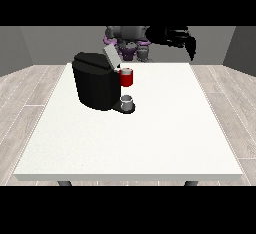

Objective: Insert the coffee pod into the coffee machine and close the lid

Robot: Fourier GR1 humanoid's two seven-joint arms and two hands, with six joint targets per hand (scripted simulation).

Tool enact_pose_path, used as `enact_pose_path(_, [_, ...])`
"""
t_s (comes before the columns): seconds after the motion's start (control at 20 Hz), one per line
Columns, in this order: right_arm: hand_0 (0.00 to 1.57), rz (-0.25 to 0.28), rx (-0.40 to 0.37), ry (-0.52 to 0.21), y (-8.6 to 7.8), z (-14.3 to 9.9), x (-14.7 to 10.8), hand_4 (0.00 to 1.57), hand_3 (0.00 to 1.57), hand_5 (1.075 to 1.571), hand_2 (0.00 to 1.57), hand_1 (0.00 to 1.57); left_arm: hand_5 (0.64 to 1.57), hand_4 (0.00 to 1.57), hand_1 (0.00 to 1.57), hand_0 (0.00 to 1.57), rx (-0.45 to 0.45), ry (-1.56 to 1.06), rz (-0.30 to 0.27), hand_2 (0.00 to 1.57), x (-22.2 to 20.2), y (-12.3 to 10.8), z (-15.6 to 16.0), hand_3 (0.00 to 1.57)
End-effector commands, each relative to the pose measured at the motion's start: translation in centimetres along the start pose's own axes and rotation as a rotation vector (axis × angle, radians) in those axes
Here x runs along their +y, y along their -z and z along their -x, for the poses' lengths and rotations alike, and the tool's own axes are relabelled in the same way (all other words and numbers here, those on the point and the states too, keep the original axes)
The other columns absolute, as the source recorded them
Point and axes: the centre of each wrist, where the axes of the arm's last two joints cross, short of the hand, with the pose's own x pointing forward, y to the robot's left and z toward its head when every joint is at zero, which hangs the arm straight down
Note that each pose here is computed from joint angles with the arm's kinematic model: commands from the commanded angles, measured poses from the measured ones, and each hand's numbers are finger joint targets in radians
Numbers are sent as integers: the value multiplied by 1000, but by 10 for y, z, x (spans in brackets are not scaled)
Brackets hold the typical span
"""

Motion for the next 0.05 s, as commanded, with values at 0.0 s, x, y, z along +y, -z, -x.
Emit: enact_pose_path(0.0, [0,-89,-21,76,-23,15,51,259,0,1571,0,0,1571,266,0,0,78,-14,-79,0,11,-28,32,0])
